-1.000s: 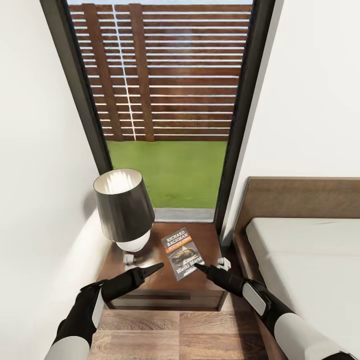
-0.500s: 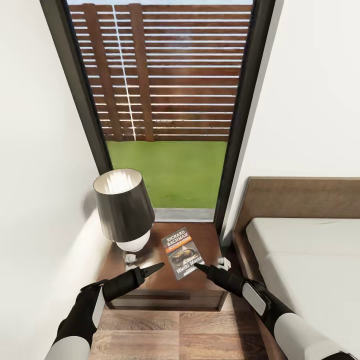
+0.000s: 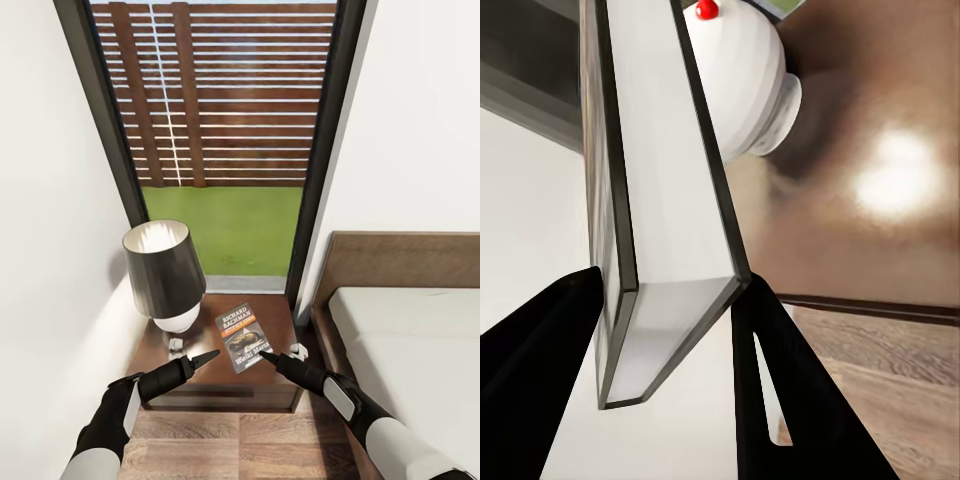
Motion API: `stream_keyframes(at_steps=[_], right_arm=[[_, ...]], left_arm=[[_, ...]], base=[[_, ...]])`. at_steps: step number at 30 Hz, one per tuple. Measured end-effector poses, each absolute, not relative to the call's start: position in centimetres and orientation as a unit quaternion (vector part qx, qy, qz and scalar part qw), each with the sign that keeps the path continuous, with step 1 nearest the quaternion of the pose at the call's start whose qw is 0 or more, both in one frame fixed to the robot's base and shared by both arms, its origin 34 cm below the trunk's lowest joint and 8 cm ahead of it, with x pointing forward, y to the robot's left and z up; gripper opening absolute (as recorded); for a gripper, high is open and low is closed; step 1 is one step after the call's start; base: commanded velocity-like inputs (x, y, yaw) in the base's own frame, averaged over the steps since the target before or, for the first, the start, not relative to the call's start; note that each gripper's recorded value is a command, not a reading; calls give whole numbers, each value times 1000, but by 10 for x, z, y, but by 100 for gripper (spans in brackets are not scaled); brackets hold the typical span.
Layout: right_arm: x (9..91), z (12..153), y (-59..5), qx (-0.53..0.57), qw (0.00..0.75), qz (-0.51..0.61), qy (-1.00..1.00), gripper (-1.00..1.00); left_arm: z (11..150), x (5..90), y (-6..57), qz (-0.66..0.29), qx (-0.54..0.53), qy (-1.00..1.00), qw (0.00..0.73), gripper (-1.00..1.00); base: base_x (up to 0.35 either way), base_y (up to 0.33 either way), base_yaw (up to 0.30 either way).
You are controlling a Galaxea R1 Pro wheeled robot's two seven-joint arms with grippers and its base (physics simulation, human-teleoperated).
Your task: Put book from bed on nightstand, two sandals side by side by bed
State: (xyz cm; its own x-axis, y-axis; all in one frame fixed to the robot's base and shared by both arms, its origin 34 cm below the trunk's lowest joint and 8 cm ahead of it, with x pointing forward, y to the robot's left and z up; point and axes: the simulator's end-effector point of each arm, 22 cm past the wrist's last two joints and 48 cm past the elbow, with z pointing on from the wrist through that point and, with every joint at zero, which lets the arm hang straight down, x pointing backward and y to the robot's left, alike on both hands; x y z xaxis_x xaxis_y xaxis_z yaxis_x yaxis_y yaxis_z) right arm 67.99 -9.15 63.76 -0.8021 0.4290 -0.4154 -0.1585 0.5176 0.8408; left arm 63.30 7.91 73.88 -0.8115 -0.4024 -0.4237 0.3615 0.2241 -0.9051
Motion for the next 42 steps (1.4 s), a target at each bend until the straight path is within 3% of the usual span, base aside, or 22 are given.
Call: stream_keyframes(at_steps=[42], right_arm=[[672, 574, -91, 82, 304, 486, 815, -100]], left_arm=[[672, 624, 78, -623, -15, 720, 305, 100]], base=[[0, 0, 0]])
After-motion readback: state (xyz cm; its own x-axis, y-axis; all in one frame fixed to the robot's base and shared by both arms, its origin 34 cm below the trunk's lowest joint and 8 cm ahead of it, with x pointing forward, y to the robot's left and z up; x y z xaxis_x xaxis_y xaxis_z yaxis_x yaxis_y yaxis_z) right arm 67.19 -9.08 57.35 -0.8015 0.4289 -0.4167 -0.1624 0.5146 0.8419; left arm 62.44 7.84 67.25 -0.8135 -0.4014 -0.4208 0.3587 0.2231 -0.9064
